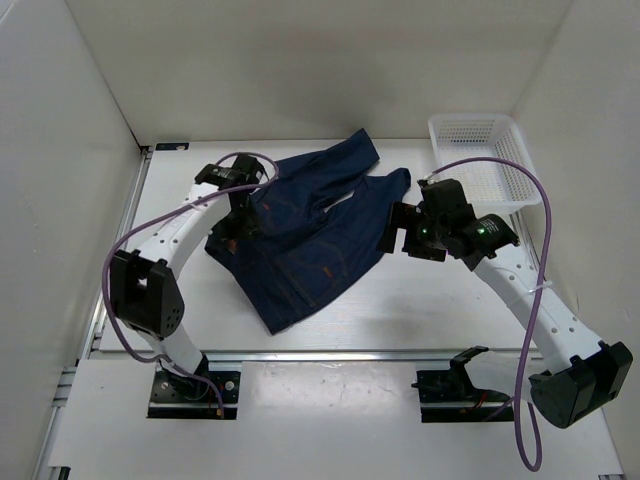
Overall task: Fold and stack the trousers
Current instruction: Flatten the trousers out
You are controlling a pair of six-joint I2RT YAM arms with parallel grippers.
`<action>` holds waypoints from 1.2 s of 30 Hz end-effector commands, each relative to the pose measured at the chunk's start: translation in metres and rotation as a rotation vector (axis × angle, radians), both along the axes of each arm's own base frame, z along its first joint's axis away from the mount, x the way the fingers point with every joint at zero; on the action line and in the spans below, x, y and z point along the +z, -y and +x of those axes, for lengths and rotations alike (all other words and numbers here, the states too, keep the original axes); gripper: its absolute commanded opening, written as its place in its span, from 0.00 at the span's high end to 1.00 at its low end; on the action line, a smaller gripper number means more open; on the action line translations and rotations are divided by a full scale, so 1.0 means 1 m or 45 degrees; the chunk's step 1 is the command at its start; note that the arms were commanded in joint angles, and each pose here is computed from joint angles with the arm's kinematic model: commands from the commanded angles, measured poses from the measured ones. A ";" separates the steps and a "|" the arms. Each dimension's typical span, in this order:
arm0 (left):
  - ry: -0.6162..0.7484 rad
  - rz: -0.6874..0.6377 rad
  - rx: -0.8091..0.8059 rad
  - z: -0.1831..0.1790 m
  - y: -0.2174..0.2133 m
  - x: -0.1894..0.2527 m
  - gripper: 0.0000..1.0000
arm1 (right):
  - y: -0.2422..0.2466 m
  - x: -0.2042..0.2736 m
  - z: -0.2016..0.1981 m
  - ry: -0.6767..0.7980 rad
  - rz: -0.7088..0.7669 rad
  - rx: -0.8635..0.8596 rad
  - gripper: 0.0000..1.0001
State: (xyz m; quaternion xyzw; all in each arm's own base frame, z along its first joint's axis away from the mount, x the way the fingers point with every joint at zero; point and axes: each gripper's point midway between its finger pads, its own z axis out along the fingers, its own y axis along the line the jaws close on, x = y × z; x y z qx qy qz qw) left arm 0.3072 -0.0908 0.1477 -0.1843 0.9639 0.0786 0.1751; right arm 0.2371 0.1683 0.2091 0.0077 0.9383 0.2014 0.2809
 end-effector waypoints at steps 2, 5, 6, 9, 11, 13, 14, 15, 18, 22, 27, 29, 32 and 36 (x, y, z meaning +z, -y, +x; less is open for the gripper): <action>-0.050 0.197 0.145 -0.003 -0.028 -0.008 0.00 | -0.004 0.005 0.004 0.041 0.015 0.028 0.00; -0.053 0.237 0.148 0.000 -0.032 -0.008 0.01 | -0.003 0.008 0.003 0.058 0.015 0.037 0.00; -0.062 0.221 0.158 0.000 -0.032 -0.009 0.11 | -0.003 0.008 0.003 0.058 0.015 0.037 0.00; -0.021 0.106 0.143 0.004 -0.028 -0.011 0.50 | -0.003 0.007 0.001 0.047 0.010 0.037 0.00; -0.015 0.023 0.131 -0.001 -0.030 -0.021 0.31 | -0.003 0.007 0.001 0.047 0.010 0.037 0.00; -0.011 -0.088 0.124 0.003 -0.036 -0.038 0.26 | -0.004 0.007 0.000 0.043 0.018 0.045 0.00; -0.016 -0.116 0.123 0.004 -0.039 -0.042 0.25 | -0.003 0.007 0.000 0.048 0.011 0.053 0.00; -0.015 -0.138 0.119 0.006 -0.042 -0.045 0.26 | -0.003 0.007 0.000 0.048 0.011 0.053 0.00; 0.038 -0.150 0.140 0.025 -0.056 -0.043 0.28 | -0.006 0.007 -0.001 0.052 0.005 0.076 0.01; -0.034 -0.287 0.231 0.058 -0.076 -0.069 0.19 | -0.014 -0.003 -0.015 0.020 0.000 0.139 0.02; -0.027 -0.350 0.310 0.095 -0.107 -0.084 0.00 | -0.012 -0.016 -0.045 -0.005 -0.036 0.149 0.01; -0.069 -0.357 0.295 0.101 -0.106 -0.099 0.00 | -0.007 -0.025 -0.052 -0.036 -0.044 0.136 0.01; -0.146 -0.363 0.283 0.098 -0.104 -0.119 0.00 | -0.002 -0.025 -0.054 -0.037 -0.059 0.111 0.01; -0.190 -0.362 0.290 0.088 -0.103 -0.135 0.13 | 0.001 -0.013 -0.045 0.014 -0.080 0.087 0.01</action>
